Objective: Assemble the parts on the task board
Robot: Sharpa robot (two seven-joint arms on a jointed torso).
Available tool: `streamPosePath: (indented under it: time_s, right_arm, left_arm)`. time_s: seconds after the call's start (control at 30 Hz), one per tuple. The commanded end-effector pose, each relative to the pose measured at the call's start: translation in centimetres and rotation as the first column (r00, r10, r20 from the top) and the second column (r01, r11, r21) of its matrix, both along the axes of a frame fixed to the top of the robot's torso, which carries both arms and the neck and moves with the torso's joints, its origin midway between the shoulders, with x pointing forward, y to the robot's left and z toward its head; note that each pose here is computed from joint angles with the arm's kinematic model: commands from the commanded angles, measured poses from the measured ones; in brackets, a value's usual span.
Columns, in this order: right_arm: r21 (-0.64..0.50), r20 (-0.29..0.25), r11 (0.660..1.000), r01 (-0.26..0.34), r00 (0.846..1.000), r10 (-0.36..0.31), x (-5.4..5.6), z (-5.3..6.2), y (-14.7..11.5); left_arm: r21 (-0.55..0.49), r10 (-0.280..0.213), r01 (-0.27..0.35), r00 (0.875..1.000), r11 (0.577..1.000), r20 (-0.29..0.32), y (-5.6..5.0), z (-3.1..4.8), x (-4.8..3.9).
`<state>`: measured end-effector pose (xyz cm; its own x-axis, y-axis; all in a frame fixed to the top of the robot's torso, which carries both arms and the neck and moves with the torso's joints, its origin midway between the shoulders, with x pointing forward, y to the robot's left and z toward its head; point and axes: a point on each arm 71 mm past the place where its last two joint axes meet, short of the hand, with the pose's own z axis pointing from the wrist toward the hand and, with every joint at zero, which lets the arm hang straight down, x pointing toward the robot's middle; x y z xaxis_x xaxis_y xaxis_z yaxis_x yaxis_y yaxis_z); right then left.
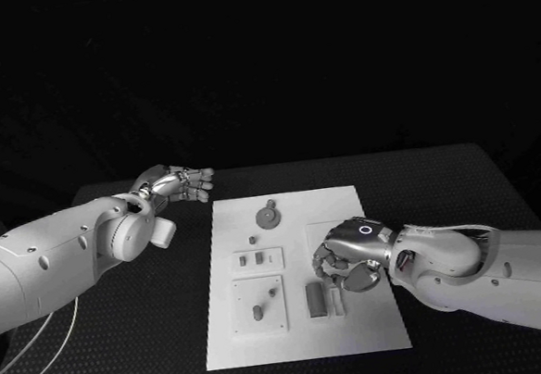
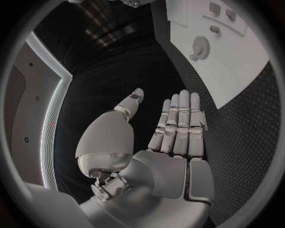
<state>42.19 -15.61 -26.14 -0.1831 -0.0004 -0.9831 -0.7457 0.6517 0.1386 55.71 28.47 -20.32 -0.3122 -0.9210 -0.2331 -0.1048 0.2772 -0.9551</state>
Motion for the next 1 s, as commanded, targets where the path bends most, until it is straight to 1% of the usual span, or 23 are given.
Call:
streamPosePath:
  time_s: [0.03,0.27,0.47,0.73,1.0]
  right_arm:
    - [-0.032,0.004,0.999,-0.03,1.0,0.03,-0.3,-0.2,0.0]
    - [-0.061,-0.001,0.998,-0.029,1.0,0.029,-0.8,-0.8,-0.5]
    - [-0.072,-0.001,0.997,-0.025,1.0,0.025,-1.2,-1.0,-0.9]
    - [-0.072,-0.014,0.997,-0.029,0.999,0.028,-2.2,-1.3,-1.0]
    - [-0.076,-0.025,0.997,-0.027,0.999,0.025,-2.6,-1.5,-1.2]
  left_arm:
    - [-0.005,-0.014,0.014,1.0,1.0,0.004,-0.2,0.11,0.01]
    - [-0.004,-0.011,0.011,1.0,1.0,0.003,-0.1,0.1,0.0]
    - [-0.004,-0.011,0.011,1.0,1.0,0.003,0.0,0.09,-0.02]
    - [-0.003,-0.009,0.009,1.0,1.0,0.003,0.1,0.08,-0.04]
    - [-0.003,-0.009,0.009,1.0,1.0,0.002,0.1,0.07,-0.05]
